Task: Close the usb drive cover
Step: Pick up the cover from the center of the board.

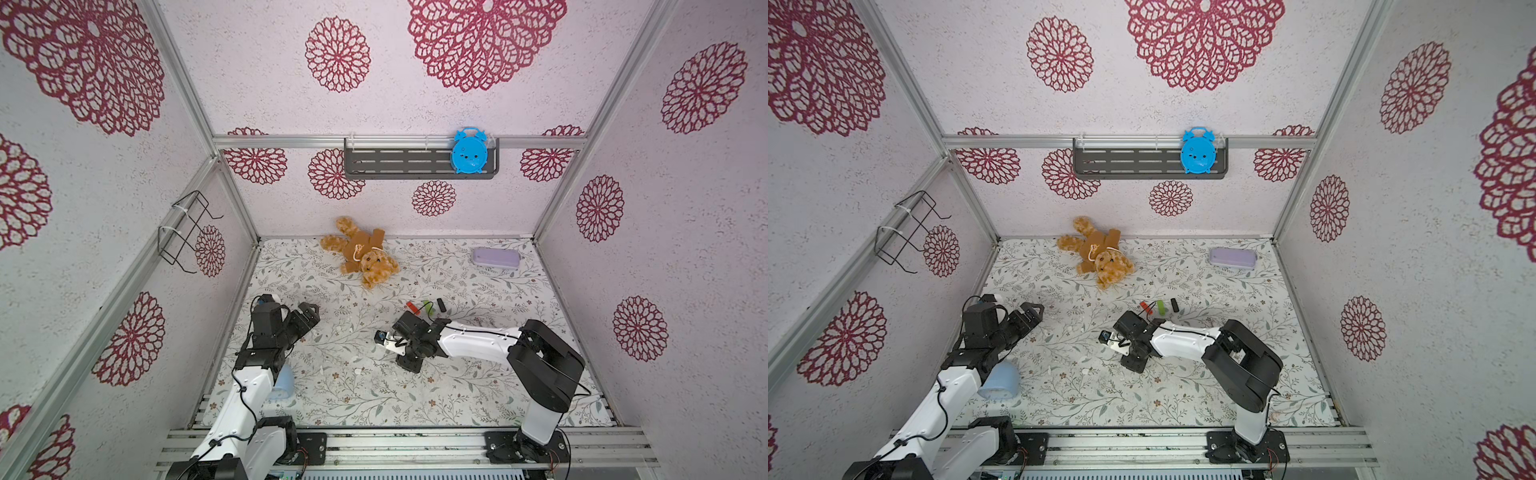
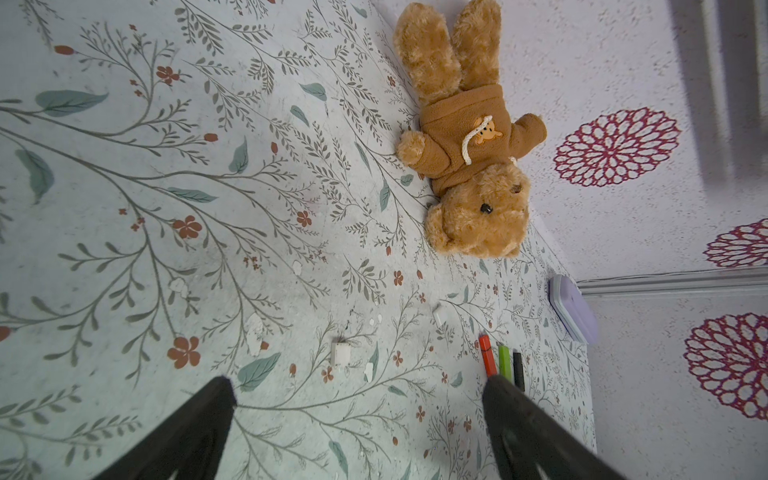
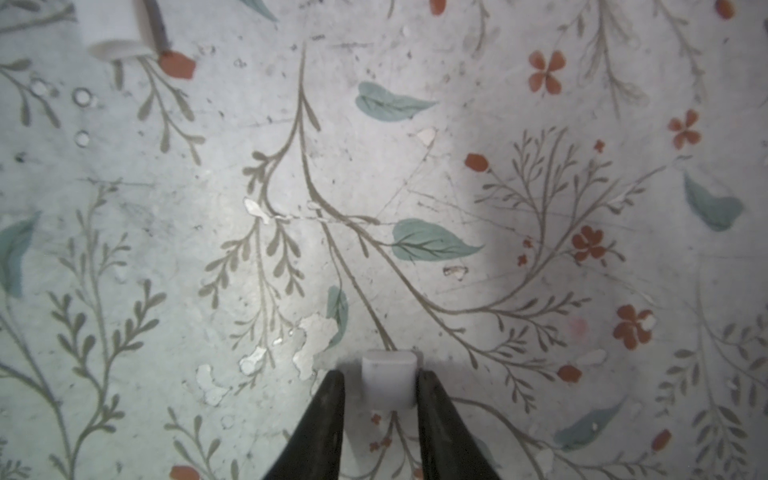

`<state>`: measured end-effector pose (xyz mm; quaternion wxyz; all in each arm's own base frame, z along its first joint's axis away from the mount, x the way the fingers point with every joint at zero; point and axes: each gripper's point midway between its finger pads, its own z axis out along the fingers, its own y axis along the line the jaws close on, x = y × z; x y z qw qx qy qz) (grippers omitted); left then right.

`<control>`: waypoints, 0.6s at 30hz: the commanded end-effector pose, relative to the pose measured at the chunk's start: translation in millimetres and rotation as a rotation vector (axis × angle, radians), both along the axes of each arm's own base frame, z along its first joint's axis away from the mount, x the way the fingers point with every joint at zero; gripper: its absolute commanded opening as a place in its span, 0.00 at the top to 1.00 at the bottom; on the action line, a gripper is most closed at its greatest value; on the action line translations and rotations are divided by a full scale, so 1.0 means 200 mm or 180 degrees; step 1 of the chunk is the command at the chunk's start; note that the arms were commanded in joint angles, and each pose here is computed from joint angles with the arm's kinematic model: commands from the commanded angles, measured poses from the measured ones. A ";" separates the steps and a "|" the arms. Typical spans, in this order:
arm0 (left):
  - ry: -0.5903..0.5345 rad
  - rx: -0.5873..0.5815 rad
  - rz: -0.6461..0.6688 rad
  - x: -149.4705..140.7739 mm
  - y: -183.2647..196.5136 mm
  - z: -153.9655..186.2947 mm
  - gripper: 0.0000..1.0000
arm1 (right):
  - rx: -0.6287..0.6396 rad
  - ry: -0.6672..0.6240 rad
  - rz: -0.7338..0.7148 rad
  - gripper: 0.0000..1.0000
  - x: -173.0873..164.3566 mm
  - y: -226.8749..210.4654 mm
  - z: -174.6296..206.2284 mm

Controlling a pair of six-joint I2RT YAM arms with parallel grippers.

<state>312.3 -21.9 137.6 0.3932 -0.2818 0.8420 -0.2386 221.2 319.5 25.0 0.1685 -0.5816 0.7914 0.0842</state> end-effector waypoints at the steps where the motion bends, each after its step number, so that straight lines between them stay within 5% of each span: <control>1: -0.0075 -0.0002 -0.0030 0.01 0.00 0.02 0.03 | -0.0108 0.0087 -0.0066 0.69 -0.04 -0.07 -0.01; 18: -0.0161 -0.0424 -0.0781 0.07 -0.25 0.01 0.02 | 0.0328 -0.0162 -0.0162 0.75 0.02 -0.01 0.16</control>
